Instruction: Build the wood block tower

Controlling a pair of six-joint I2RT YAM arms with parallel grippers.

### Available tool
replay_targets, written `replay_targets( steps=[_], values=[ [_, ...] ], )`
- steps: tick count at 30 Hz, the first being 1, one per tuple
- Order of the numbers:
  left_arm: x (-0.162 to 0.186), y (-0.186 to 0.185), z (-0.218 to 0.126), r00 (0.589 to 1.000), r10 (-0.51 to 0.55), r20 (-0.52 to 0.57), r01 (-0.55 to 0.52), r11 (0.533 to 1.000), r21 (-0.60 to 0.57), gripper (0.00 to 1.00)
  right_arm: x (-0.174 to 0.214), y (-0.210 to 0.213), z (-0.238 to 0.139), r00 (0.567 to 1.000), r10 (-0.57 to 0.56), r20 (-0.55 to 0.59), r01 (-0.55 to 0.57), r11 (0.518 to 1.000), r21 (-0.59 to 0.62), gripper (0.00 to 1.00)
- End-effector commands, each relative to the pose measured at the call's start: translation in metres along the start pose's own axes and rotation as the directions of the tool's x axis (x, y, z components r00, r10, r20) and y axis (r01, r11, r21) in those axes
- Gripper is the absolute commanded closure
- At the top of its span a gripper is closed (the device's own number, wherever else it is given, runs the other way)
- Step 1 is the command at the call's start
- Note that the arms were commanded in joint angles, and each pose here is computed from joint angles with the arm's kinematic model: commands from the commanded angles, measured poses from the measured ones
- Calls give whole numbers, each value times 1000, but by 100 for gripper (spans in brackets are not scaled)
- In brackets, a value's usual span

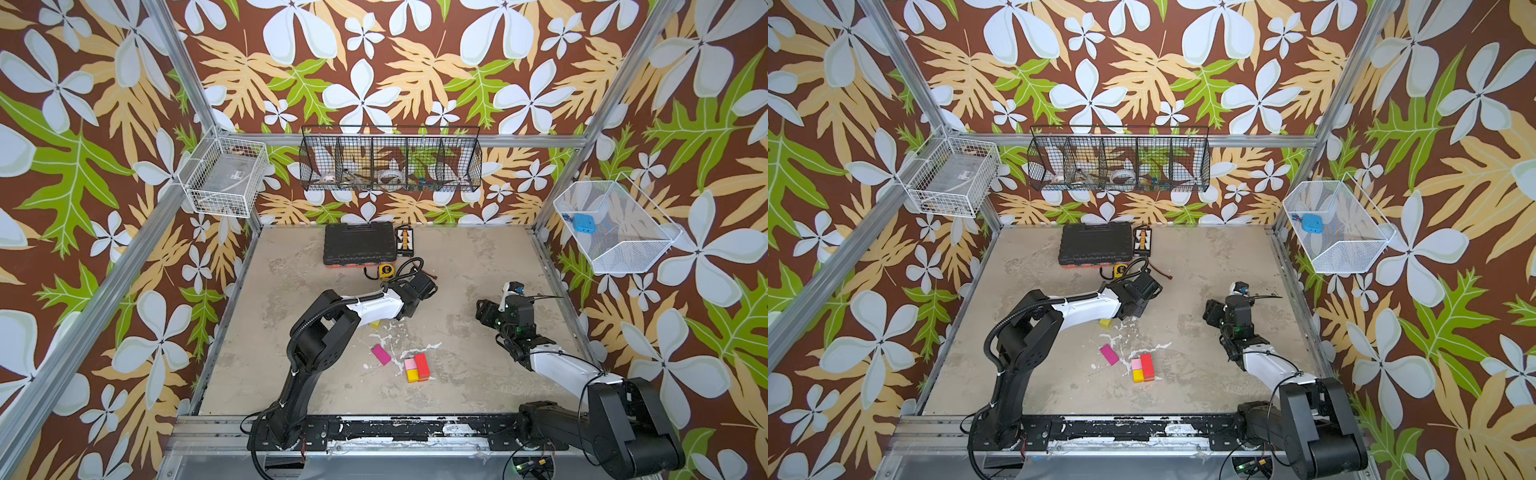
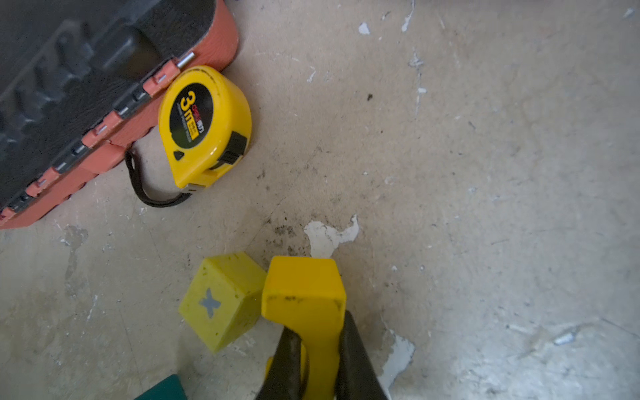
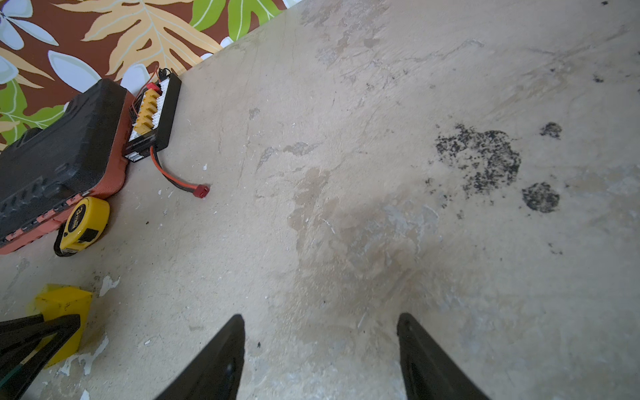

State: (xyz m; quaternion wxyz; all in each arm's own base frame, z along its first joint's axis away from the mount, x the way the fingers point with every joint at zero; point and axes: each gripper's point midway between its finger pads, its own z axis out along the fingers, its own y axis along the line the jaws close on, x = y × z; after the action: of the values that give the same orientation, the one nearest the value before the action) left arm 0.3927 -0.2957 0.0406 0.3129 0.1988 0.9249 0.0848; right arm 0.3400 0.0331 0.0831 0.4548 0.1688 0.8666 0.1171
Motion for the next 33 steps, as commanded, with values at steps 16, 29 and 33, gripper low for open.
replay_targets(
  steps=[16, 29, 33],
  values=[
    [-24, -64, -69, 901, -411, -141, 382, 596, 706, 100, -5, 4, 0, 1000, -8, 17, 8, 1000, -9, 31],
    [-68, -107, -89, 773, -525, -356, 492, 141, 859, 100, -6, 4, 1, 1000, -8, 17, 8, 1000, -11, 30],
    [-74, -118, -90, 725, -516, -456, 522, -20, 853, 100, -6, 4, 1, 1000, -8, 16, 8, 1000, -10, 30]
  ],
)
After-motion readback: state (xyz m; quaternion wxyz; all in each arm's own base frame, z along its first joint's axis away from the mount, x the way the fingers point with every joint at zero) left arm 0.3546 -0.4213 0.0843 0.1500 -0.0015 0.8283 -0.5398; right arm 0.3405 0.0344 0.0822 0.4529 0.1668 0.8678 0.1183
